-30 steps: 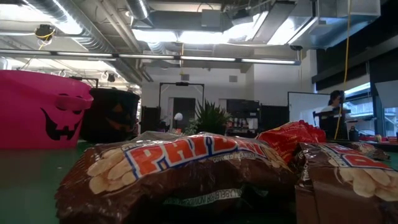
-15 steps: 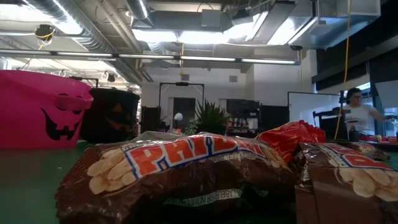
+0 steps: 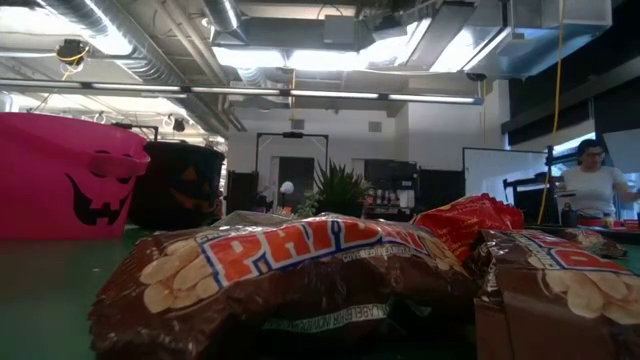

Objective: Sort candy
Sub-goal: Put the red candy into the orange bucket

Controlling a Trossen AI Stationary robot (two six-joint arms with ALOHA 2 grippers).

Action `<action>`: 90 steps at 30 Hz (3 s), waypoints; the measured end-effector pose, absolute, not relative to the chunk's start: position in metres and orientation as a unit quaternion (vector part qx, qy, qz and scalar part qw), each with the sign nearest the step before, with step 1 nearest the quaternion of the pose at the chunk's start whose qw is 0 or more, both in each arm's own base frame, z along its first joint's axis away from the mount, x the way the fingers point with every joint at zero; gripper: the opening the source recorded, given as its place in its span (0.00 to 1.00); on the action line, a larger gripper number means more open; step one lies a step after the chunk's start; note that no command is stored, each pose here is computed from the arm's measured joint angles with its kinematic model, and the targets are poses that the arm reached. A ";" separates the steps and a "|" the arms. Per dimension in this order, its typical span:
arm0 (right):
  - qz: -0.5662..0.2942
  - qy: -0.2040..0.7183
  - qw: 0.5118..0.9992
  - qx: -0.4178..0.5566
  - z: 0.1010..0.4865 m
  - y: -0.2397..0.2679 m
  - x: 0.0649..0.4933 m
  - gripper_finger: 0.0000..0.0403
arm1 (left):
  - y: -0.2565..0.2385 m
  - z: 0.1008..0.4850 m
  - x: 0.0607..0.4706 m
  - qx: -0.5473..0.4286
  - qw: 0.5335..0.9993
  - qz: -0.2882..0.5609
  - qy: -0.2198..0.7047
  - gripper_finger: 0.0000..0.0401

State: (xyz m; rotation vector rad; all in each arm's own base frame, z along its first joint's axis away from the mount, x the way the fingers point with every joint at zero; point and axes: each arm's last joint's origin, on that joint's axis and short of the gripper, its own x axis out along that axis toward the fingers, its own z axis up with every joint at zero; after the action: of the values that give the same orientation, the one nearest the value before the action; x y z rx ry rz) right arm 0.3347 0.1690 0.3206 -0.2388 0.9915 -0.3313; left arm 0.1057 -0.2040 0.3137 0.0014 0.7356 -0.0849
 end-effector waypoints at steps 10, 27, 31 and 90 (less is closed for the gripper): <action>-0.235 0.525 0.812 -0.102 0.282 0.159 0.300 0.43 | -0.187 0.322 0.116 0.098 0.948 -0.002 0.302 0.33; -0.200 0.437 0.868 0.127 0.225 0.116 0.222 0.43 | -0.139 0.298 0.118 0.043 0.969 -0.003 0.242 0.33; -0.066 0.374 0.918 0.113 0.220 0.134 0.247 0.43 | -0.129 0.297 0.119 0.010 0.982 -0.032 0.187 0.33; 0.000 0.427 0.903 0.048 0.161 0.167 0.312 0.07 | -0.112 0.283 0.140 -0.024 0.987 -0.039 0.155 0.33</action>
State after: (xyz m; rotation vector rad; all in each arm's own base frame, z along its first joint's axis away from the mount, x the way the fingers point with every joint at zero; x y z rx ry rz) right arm 0.3121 0.1672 0.1613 0.0995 0.8828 -0.0002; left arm 0.1399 -0.1117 0.2828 -0.0489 0.3114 -0.0778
